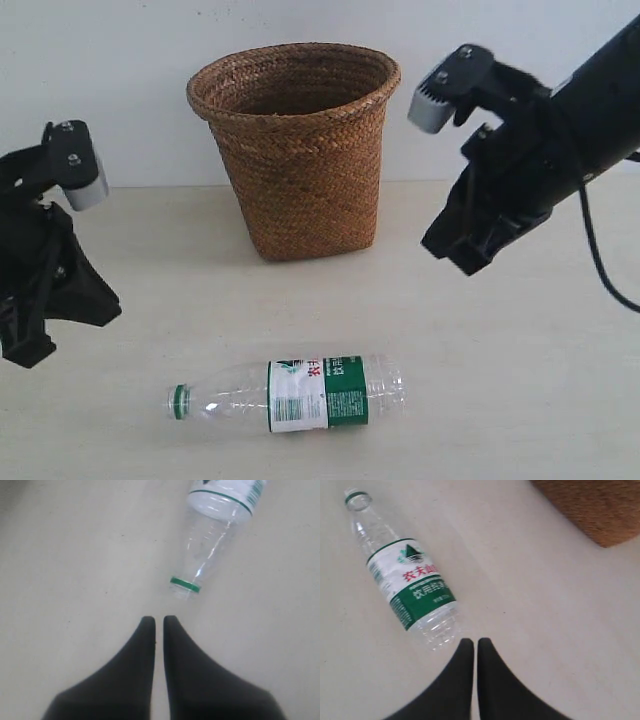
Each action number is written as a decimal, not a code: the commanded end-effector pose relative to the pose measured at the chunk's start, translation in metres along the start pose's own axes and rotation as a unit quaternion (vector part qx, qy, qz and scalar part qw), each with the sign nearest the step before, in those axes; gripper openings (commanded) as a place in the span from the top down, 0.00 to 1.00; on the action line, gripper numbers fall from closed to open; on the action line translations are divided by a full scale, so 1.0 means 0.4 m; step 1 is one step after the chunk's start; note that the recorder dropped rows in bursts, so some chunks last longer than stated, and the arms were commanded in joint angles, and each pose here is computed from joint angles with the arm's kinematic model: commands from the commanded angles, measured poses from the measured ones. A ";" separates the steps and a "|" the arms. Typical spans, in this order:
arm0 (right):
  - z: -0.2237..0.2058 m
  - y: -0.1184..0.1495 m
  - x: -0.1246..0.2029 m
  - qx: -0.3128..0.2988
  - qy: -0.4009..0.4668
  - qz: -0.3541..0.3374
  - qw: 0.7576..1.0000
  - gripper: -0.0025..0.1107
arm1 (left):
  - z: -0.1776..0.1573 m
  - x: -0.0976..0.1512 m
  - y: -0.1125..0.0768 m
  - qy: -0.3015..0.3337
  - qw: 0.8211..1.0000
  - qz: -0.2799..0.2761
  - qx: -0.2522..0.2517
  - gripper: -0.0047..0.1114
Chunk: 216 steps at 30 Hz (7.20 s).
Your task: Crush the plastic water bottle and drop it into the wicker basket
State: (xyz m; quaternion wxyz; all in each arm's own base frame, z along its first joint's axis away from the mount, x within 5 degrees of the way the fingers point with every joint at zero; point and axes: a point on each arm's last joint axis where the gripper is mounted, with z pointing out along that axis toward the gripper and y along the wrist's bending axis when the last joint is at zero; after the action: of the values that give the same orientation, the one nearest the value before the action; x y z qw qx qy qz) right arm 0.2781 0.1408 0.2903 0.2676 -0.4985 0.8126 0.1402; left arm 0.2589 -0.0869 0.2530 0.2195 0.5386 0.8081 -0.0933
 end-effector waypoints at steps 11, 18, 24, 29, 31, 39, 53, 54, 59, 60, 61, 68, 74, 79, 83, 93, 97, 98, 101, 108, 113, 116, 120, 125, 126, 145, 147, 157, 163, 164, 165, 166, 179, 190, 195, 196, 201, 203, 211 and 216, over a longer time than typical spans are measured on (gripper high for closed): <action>0.133 0.029 0.009 -0.097 0.051 -0.070 0.992 0.98 | 0.133 -0.011 -0.004 -0.033 0.991 0.077 0.102 0.50; 0.161 0.028 0.009 -0.113 0.040 -0.068 0.990 0.98 | 0.207 0.024 0.006 -0.010 0.991 0.090 0.101 0.31; 0.175 0.026 0.013 -0.119 0.044 -0.063 0.990 0.98 | 0.268 0.043 0.010 -0.009 0.984 0.126 0.126 0.31; 0.178 0.024 0.013 -0.115 0.042 -0.062 0.990 0.98 | 0.311 0.048 0.016 -0.024 0.983 0.126 0.128 0.32; 0.178 0.023 0.012 -0.114 0.042 -0.062 0.991 0.98 | 0.325 0.053 0.019 -0.024 0.983 0.131 0.125 0.32; 0.178 0.022 0.012 -0.112 0.041 -0.062 0.991 0.98 | 0.361 0.062 0.026 -0.027 0.985 0.127 0.118 0.38; 0.178 0.028 -0.002 -0.122 0.012 -0.031 0.992 0.98 | 0.360 0.059 0.025 -0.038 0.980 0.154 0.119 0.92; 0.177 0.030 -0.007 -0.127 0.003 -0.020 0.992 0.98 | 0.360 0.059 0.025 -0.038 0.980 0.154 0.119 0.92; 0.179 0.045 -0.036 -0.170 -0.055 0.048 0.983 0.98 | 0.360 0.059 0.025 -0.038 0.980 0.153 0.118 0.92; 0.182 0.050 -0.039 -0.179 -0.059 0.046 0.981 0.98 | 0.360 0.059 0.026 -0.038 0.980 0.153 0.118 0.92; 0.190 0.056 -0.039 -0.185 -0.057 0.037 0.980 0.98 | 0.360 0.059 0.026 -0.038 0.980 0.153 0.118 0.92; 0.274 0.097 -0.056 -0.172 -0.043 0.016 0.984 0.98 | 0.360 0.059 0.026 -0.038 0.980 0.153 0.118 0.92; 0.317 0.108 -0.085 -0.181 -0.038 0.005 0.983 0.98 | 0.360 0.059 0.026 -0.038 0.981 0.153 0.116 0.92; 0.353 0.099 -0.081 -0.186 -0.022 0.011 0.982 0.98 | 0.360 0.059 0.026 -0.038 0.981 0.153 0.116 0.92; 0.388 0.104 -0.064 -0.202 -0.002 0.011 0.979 0.98 | 0.360 0.059 0.026 -0.038 0.981 0.153 0.117 0.92; 0.419 0.096 -0.054 -0.182 0.001 0.010 0.983 0.98 | 0.360 0.059 0.026 -0.038 0.981 0.152 0.117 0.92; 0.419 0.095 -0.058 -0.181 -0.006 0.020 0.983 0.98 | 0.360 0.059 0.026 -0.038 0.981 0.152 0.117 0.92; 0.419 0.099 -0.059 -0.186 -0.005 0.020 0.982 0.98 | 0.360 0.059 0.026 -0.038 0.981 0.152 0.117 0.92; 0.419 0.103 -0.062 -0.187 -0.007 0.021 0.982 0.98 | 0.360 0.059 0.026 -0.038 0.981 0.152 0.117 0.92; 0.432 0.109 -0.064 -0.179 -0.009 0.021 0.984 0.98 | 0.360 0.059 0.025 -0.038 0.980 0.152 0.120 0.92; 0.475 0.105 -0.039 -0.177 0.009 0.024 0.984 0.98 | 0.360 0.059 0.024 -0.038 0.980 0.151 0.121 0.92; 0.508 0.104 -0.015 -0.180 0.030 0.021 0.983 0.98 | 0.360 0.058 0.023 -0.039 0.980 0.151 0.123 0.92; 0.534 0.104 0.009 -0.184 0.053 0.027 0.981 0.98 | 0.360 0.058 0.023 -0.039 0.980 0.151 0.123 0.92; 0.540 0.100 0.024 -0.177 0.081 0.040 0.980 0.98 | 0.359 0.058 0.023 -0.039 0.980 0.151 0.124 0.92; 0.539 0.097 0.026 -0.172 0.090 0.041 0.980 0.98 | 0.359 0.058 0.023 -0.039 0.980 0.151 0.124 0.92; 0.635 0.063 0.054 -0.205 0.252 0.068 0.943 0.98 | 0.359 0.058 0.022 -0.040 0.980 0.151 0.125 0.92; 0.637 0.061 0.057 -0.209 0.267 0.065 0.939 0.98 | 0.359 0.058 0.023 -0.039 0.980 0.151 0.124 0.92; 0.676 0.021 0.054 -0.196 0.347 0.052 0.916 0.98 | 0.360 0.059 0.027 -0.037 0.981 0.151 0.116 0.92; 0.637 0.000 -0.016 -0.169 0.310 0.057 0.934 0.98 | 0.361 0.059 0.027 -0.037 0.981 0.151 0.115 0.92; 0.595 -0.003 -0.051 -0.161 0.289 0.053 0.942 0.98 | 0.361 0.059 0.027 -0.037 0.981 0.151 0.115 0.92; 0.560 -0.003 -0.078 -0.156 0.270 0.056 0.948 0.98 | 0.361 0.059 0.027 -0.037 0.981 0.151 0.115 0.92; 0.524 0.000 -0.106 -0.156 0.248 0.058 0.954 0.98 | 0.361 0.059 0.027 -0.037 0.981 0.151 0.115 0.92; 0.352 0.034 -0.149 -0.142 0.204 0.077 0.966 0.98 | 0.361 0.059 0.027 -0.037 0.981 0.151 0.114 0.92; 0.391 0.041 -0.065 -0.132 0.256 0.042 0.957 0.98 | 0.364 0.063 0.042 -0.023 0.983 0.161 0.083 0.92; 0.362 0.046 -0.083 -0.136 0.244 0.044 0.959 0.98 | 0.364 0.064 0.045 -0.021 0.984 0.162 0.076 0.92; 0.350 0.046 -0.094 -0.135 0.235 0.044 0.962 0.98 | 0.364 0.064 0.045 -0.021 0.984 0.162 0.076 0.92; 0.324 0.047 -0.136 -0.129 0.172 0.048 0.975 0.98 | 0.364 0.064 0.045 -0.021 0.984 0.162 0.076 0.92; 0.337 0.046 -0.135 -0.129 0.170 0.044 0.976 0.98 | 0.364 0.064 0.045 -0.021 0.984 0.162 0.076 0.92; 0.426 0.035 -0.087 -0.134 0.214 0.046 0.966 0.98 | 0.364 0.064 0.045 -0.021 0.984 0.162 0.076 0.92; 0.502 0.026 -0.044 -0.130 0.242 0.044 0.960 0.98 | 0.364 0.064 0.045 -0.021 0.984 0.162 0.076 0.92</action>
State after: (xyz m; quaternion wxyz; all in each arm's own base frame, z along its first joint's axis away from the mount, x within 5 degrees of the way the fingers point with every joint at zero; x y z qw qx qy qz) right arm 0.3297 0.2590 0.1629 0.0032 -0.5043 0.8498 0.1531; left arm 0.3032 -0.1160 0.1126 0.2052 0.6726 0.6974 -0.1379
